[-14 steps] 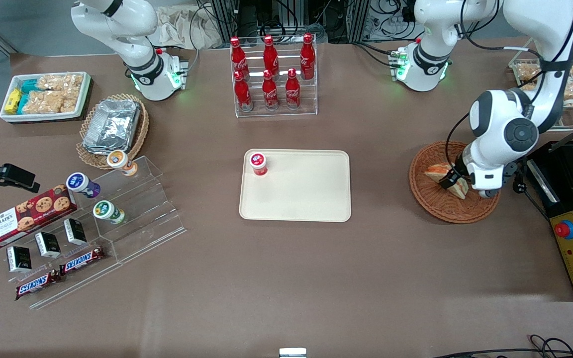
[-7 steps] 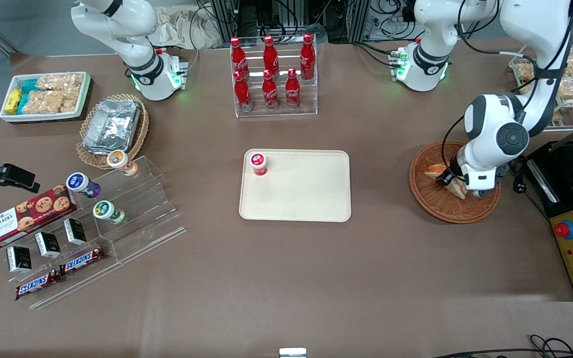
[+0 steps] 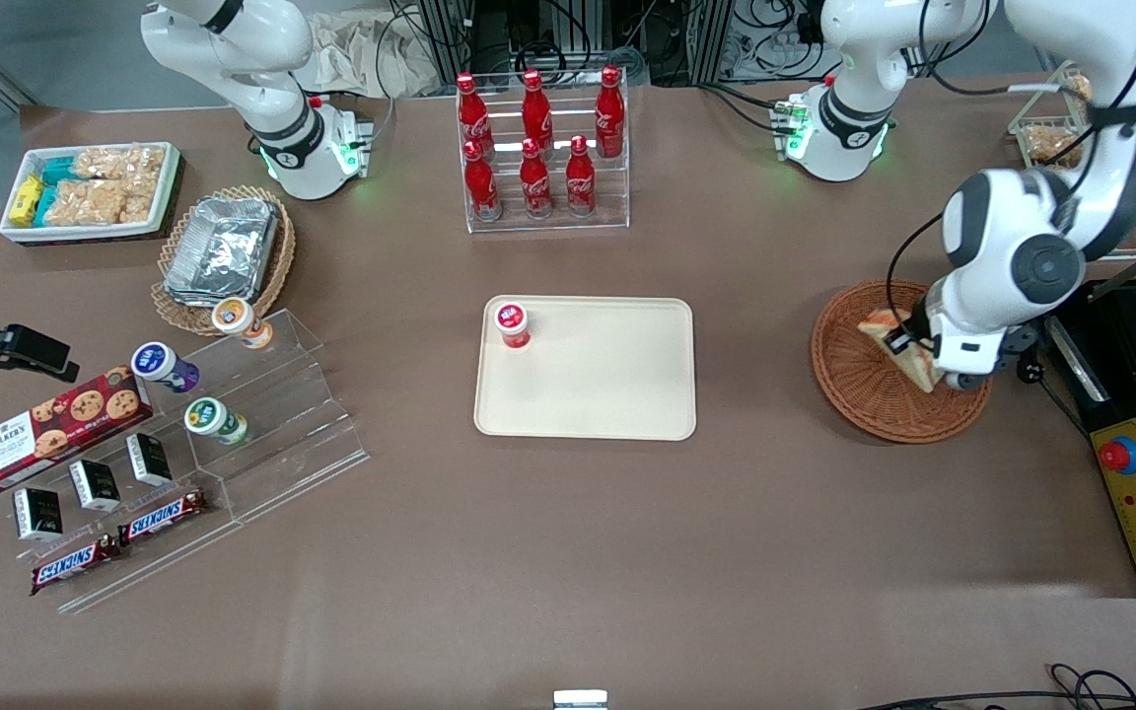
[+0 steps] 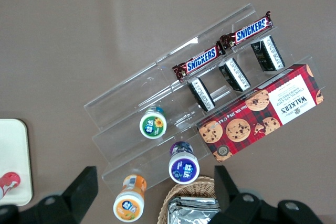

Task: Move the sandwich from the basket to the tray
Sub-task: 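Lift the sandwich and carry it toward the cream tray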

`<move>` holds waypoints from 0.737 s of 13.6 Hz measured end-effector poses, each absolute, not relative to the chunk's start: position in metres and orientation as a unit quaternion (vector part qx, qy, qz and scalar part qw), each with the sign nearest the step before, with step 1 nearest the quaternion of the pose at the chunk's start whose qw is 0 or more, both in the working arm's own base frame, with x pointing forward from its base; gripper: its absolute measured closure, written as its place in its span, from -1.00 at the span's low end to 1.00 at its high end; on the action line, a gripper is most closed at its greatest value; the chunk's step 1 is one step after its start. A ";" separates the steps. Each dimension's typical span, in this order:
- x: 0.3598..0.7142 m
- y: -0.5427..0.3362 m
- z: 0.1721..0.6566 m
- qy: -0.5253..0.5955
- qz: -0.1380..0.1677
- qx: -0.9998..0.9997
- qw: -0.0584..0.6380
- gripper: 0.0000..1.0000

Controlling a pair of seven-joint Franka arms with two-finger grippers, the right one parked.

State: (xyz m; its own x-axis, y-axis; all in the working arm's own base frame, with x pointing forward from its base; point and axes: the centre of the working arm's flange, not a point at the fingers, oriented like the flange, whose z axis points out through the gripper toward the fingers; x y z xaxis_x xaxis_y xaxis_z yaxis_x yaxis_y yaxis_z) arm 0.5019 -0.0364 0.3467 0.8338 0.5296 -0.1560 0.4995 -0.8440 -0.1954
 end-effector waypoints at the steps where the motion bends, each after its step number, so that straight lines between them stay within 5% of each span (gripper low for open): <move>1: 0.509 -0.057 0.383 -0.249 0.100 -0.960 0.078 0.46; 4: 0.517 -0.126 0.451 -0.166 0.080 -0.981 0.064 0.59; 10: 0.498 -0.248 0.423 0.012 0.062 -0.998 0.025 0.59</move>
State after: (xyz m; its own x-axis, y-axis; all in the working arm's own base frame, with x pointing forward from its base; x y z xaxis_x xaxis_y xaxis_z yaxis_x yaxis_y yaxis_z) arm 0.4978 -0.2478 0.4233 0.9920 -0.0215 -0.1248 -0.0278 -0.9984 -0.0490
